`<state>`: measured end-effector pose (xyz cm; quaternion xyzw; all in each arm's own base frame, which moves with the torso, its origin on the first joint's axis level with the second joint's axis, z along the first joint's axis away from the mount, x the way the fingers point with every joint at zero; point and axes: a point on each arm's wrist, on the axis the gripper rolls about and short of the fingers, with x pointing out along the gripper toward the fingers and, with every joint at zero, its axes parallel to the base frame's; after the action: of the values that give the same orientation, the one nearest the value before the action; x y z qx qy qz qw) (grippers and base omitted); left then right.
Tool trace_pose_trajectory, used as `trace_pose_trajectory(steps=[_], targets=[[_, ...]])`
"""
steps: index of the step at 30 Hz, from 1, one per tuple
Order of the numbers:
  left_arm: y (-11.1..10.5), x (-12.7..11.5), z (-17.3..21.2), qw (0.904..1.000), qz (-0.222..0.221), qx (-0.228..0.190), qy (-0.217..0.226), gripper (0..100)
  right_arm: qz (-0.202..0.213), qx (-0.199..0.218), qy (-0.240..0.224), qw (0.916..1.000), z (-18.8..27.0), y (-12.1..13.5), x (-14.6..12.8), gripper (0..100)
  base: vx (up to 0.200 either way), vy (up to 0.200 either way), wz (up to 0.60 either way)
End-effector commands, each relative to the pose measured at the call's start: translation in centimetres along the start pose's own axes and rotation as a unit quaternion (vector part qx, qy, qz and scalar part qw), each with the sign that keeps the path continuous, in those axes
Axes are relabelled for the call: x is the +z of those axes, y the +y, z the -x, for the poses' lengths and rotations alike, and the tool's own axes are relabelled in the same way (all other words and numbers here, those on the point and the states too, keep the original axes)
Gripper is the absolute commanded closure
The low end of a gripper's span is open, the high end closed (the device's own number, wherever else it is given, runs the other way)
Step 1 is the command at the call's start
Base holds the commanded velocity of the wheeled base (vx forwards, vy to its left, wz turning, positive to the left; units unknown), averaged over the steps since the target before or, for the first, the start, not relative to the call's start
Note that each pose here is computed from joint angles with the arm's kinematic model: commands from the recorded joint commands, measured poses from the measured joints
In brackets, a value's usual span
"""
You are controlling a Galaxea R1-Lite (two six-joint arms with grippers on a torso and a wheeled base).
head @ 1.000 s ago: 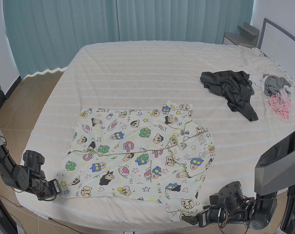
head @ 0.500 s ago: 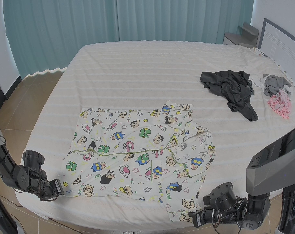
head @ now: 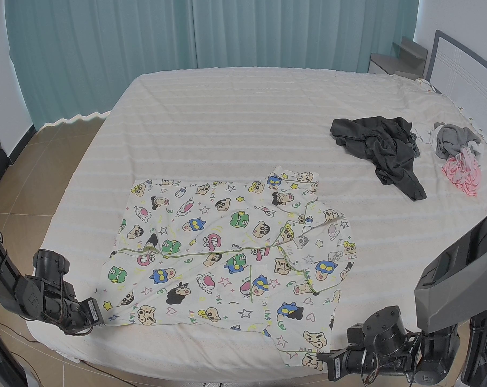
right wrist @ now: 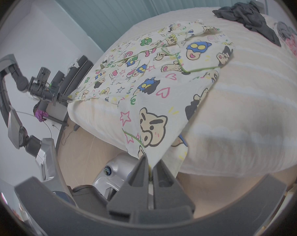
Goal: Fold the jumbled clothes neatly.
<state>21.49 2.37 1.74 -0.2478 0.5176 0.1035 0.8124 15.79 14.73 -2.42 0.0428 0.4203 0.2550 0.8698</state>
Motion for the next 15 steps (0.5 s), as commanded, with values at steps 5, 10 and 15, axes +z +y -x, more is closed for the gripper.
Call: trace_pose_trajectory(steps=[5,10,15], targets=[[0.2,-1.1,1.1,1.0,-0.005,0.0,-0.001,100,0.004,0.017,0.024,0.9995,1.8,1.4,-0.8,100,0.0,0.0,0.0],[0.4,-1.7,1.4,1.0,-0.006,0.003,0.001,100,0.012,0.015,0.044,0.9988,3.3,1.8,-1.0,100,0.0,0.0,0.0],[0.4,-1.7,1.8,0.9999,-0.008,0.004,-0.006,100,-0.006,0.003,0.04,0.9992,4.4,1.7,-0.8,100,0.0,0.0,0.0]])
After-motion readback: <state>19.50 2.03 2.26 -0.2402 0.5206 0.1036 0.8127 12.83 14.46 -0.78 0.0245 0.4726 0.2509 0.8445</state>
